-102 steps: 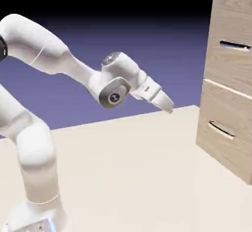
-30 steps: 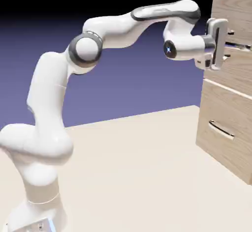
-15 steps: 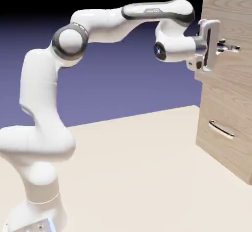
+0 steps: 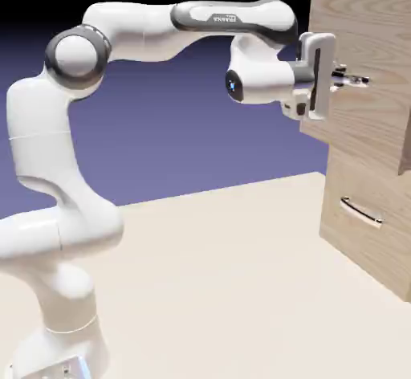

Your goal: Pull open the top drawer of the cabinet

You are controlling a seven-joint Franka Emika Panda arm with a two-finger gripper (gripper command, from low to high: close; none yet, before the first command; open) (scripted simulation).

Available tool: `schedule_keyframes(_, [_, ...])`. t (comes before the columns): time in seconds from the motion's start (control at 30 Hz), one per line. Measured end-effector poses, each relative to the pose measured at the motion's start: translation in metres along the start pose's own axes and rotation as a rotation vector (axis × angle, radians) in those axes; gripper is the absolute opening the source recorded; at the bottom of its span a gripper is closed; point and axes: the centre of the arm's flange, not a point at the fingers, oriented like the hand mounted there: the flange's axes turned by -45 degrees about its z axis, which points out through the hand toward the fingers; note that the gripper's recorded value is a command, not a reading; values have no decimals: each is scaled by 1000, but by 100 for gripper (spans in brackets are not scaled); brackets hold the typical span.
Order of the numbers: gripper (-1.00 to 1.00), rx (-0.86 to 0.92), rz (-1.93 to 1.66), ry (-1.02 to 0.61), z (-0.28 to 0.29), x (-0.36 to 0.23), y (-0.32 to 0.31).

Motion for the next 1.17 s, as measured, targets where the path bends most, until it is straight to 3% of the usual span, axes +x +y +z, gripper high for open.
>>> schedule_keyframes(0.5, [-100,8,3,1,-80,0,-2])
schedule_keyframes(0.77, [-100,5,2,0,-74,0,-2])
schedule_keyframes(1.07, [-100,0,0,0,-159,0,0])
schedule_keyframes(1.1, [100,0,0,0,-160,0,0])
schedule_keyframes(1.17, [100,0,0,1,-160,0,0])
